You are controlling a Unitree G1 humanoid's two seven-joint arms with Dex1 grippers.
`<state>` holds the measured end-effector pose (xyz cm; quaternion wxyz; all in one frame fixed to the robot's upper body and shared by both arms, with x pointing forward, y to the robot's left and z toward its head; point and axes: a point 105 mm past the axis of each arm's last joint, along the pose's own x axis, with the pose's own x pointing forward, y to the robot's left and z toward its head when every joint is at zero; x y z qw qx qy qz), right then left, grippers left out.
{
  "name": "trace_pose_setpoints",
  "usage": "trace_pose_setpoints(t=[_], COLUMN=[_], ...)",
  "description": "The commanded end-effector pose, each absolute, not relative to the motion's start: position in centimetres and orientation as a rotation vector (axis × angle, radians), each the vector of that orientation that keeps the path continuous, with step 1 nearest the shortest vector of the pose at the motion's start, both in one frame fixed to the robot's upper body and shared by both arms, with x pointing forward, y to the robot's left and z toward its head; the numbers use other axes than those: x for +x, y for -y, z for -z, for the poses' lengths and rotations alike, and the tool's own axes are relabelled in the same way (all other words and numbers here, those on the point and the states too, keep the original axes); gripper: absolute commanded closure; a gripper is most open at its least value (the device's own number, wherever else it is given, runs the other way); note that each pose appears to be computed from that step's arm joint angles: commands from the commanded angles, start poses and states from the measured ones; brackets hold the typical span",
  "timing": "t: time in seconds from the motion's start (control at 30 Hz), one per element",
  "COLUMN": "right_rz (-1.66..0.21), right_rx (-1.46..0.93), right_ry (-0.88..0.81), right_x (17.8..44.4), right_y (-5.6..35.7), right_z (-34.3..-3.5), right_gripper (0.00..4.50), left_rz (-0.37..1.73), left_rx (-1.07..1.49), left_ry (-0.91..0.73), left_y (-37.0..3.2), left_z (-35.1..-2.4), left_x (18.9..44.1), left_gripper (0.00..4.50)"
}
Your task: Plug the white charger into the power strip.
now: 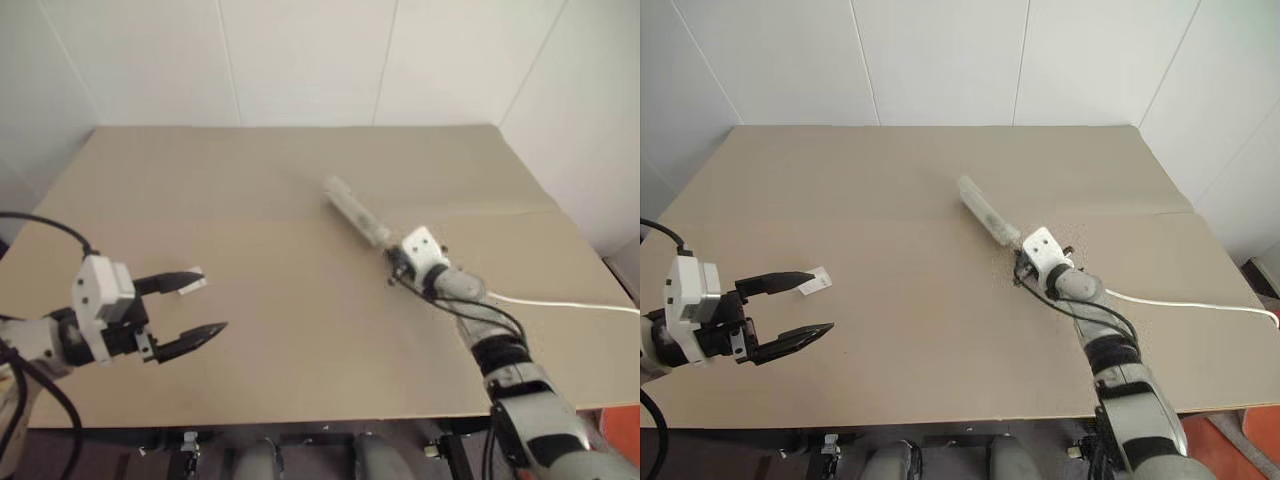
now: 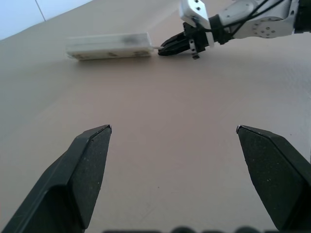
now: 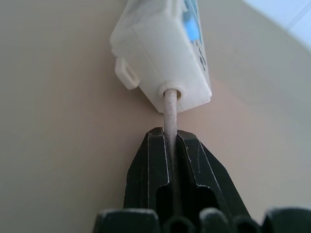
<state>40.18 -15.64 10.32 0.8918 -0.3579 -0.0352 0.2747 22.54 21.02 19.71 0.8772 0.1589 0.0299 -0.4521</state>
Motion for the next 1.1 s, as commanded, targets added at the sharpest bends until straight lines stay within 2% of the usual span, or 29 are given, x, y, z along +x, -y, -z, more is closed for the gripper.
trace_pose_setpoints(t=[0.03,0.2,0.47,0.63,0.77,0.87,1.1], right_rz=[-0.696,-0.776,-0.825,-0.976,-0.990,-0.903,-0.724], right_rx=[-1.018,-1.129,-1.113,-0.818,-0.584,-0.421,-0.264], right_ry=[0.272,0.296,0.290,0.177,0.131,0.118,0.098], right_x=[38.0,36.8,36.4,34.4,34.0,35.2,38.2], right_y=[14.5,14.7,15.1,15.6,15.9,15.5,13.3], right_z=[-11.7,-10.7,-11.3,-12.4,-13.8,-14.0,-13.2], right_gripper=[4.48,4.48,1.73,0.08,0.08,0.08,0.08], left_rz=[0.956,0.970,0.988,0.990,0.992,0.997,1.005], left_rx=[0.353,0.351,0.353,0.355,0.353,0.352,0.353], left_ry=[-0.025,-0.024,-0.018,-0.018,-0.018,-0.018,-0.018], left_y=[-20.6,-20.5,-20.3,-20.2,-20.2,-20.2,-20.2], left_z=[-20.4,-20.3,-20.3,-20.3,-20.3,-20.3,-20.3], left_x=[22.4,22.7,23.0,23.0,23.0,23.1,23.3], left_gripper=[0.00,0.00,0.00,0.00,0.00,0.00,0.00])
